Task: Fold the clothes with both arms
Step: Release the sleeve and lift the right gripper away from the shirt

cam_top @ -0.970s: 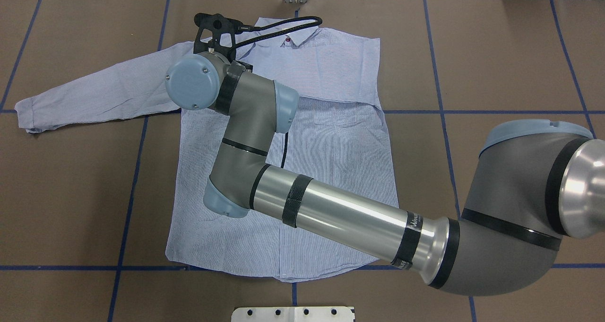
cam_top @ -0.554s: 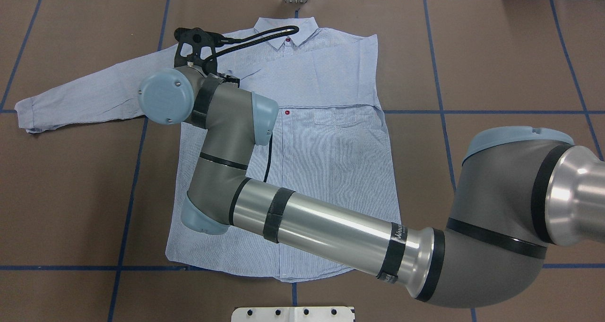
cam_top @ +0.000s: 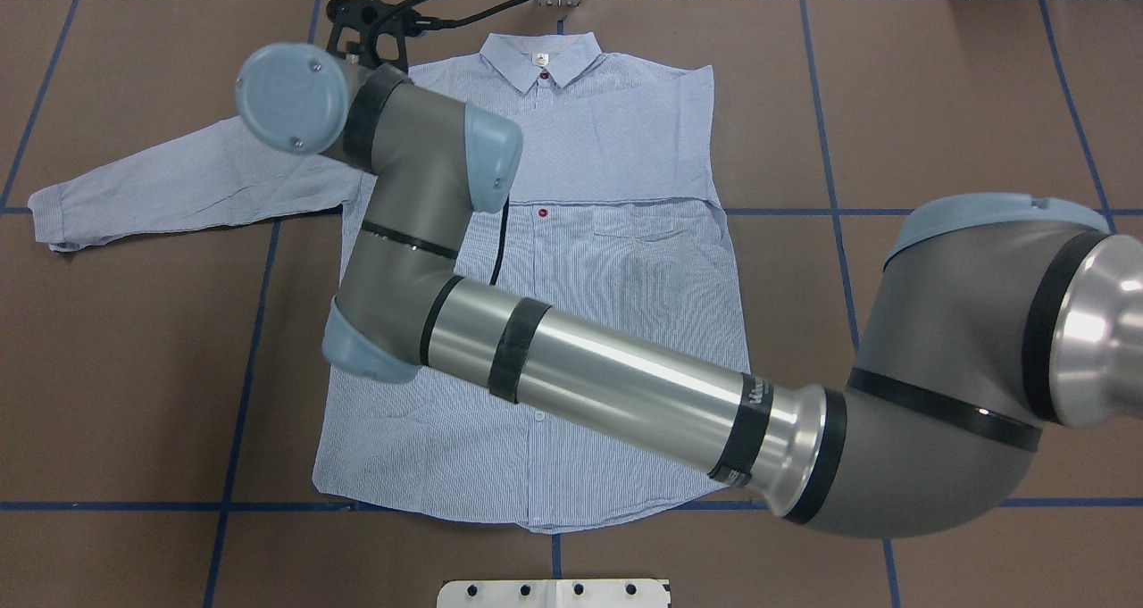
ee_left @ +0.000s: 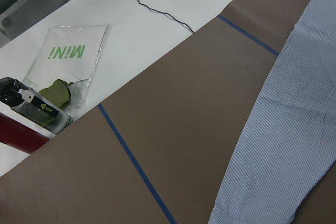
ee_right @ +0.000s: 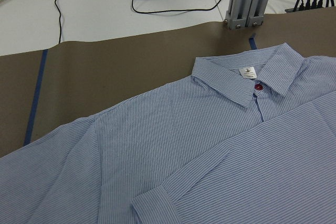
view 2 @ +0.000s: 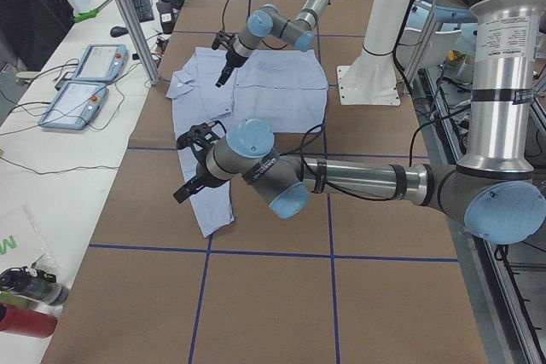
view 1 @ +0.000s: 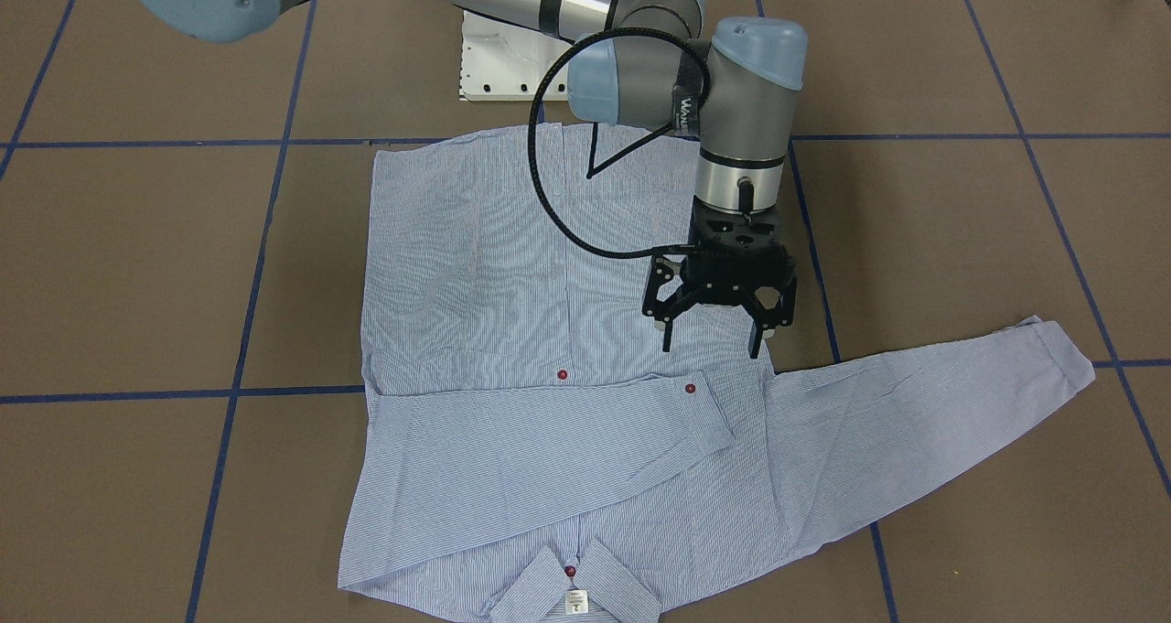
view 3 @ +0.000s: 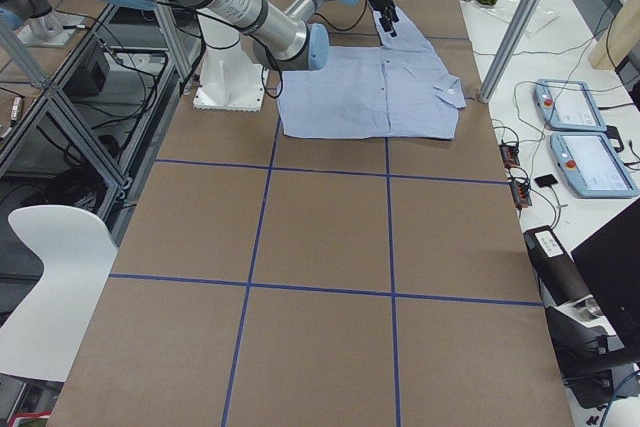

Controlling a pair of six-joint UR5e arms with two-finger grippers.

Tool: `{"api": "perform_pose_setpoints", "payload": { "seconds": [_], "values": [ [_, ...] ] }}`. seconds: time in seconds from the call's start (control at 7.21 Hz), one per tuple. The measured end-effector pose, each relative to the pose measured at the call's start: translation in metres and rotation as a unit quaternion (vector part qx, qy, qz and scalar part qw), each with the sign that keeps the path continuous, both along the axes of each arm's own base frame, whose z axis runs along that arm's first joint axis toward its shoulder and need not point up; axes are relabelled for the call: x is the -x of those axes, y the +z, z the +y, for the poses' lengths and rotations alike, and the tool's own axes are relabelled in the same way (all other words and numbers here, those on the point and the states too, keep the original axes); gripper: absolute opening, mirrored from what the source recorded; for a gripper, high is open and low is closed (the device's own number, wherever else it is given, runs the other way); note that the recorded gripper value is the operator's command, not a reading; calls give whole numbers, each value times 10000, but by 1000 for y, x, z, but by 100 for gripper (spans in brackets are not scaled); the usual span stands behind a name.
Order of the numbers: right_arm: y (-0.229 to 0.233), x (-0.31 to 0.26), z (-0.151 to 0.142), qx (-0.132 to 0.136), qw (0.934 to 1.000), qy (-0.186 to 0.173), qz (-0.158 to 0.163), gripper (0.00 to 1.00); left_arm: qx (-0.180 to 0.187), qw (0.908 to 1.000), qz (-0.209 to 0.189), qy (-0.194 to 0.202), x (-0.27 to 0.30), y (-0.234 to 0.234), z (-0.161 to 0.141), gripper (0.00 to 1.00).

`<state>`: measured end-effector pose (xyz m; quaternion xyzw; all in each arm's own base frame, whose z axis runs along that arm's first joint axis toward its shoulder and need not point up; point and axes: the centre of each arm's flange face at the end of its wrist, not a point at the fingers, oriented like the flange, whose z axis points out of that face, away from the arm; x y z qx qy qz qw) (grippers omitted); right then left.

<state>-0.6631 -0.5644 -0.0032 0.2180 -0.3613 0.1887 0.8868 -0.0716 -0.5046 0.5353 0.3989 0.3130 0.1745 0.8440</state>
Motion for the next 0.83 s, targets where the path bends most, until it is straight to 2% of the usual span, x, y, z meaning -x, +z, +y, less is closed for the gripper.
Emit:
{"api": "perform_pose_setpoints", "payload": {
  "seconds": [0.14, 0.42, 0.55, 0.83],
  "values": [
    [23, -37, -24, 316, 9994, -152, 37, 100, 78, 9998, 144, -100, -2, -5, -3, 100],
    [87, -132, -57, 536, 9972, -524, 1, 100, 143, 9991, 405, -44, -30, -3, -6, 100],
    [122, -180, -64, 509, 9959, -741, -17, 100, 314, 9978, 586, -8, -50, 10, -7, 100],
    [211, -295, -53, 268, 9928, -1162, 75, 100, 589, 9916, 1128, -238, -88, 56, -3, 100]
  ]
}}
